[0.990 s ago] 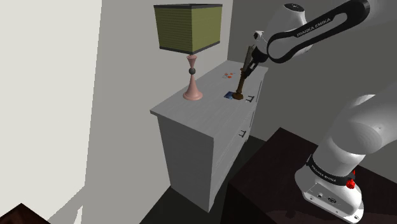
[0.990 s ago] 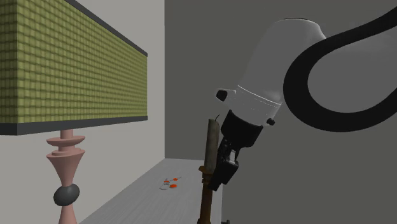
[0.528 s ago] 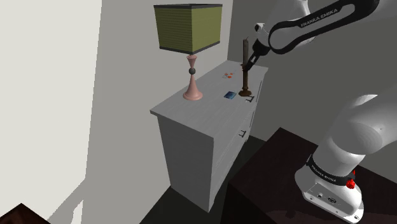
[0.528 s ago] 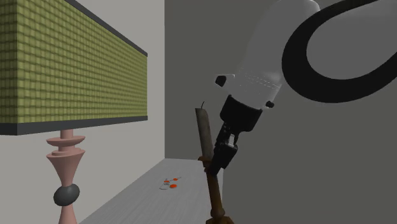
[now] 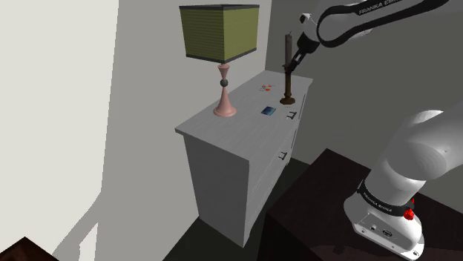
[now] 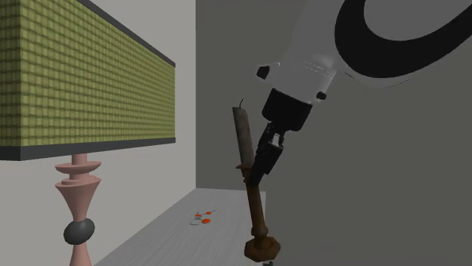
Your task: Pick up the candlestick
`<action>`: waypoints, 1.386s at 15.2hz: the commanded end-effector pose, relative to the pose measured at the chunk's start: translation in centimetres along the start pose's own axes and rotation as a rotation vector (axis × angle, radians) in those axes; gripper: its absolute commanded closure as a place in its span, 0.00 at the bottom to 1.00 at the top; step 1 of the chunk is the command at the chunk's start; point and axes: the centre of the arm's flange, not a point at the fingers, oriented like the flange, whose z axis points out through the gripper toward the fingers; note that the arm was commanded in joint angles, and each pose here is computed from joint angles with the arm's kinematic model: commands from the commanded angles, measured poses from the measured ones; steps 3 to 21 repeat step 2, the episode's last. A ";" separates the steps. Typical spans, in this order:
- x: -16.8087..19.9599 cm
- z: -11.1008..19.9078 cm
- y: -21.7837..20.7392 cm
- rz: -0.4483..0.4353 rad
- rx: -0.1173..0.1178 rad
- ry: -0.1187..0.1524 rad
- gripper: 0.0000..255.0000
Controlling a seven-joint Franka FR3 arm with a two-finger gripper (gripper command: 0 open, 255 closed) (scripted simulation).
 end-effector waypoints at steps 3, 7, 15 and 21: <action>0.2 -0.5 0.2 0.000 0.000 0.000 1.00; 0.2 -0.5 0.2 0.000 0.000 0.000 1.00; 0.2 -0.5 0.2 0.000 0.000 0.000 1.00; 0.2 -0.5 0.2 0.000 0.000 0.000 1.00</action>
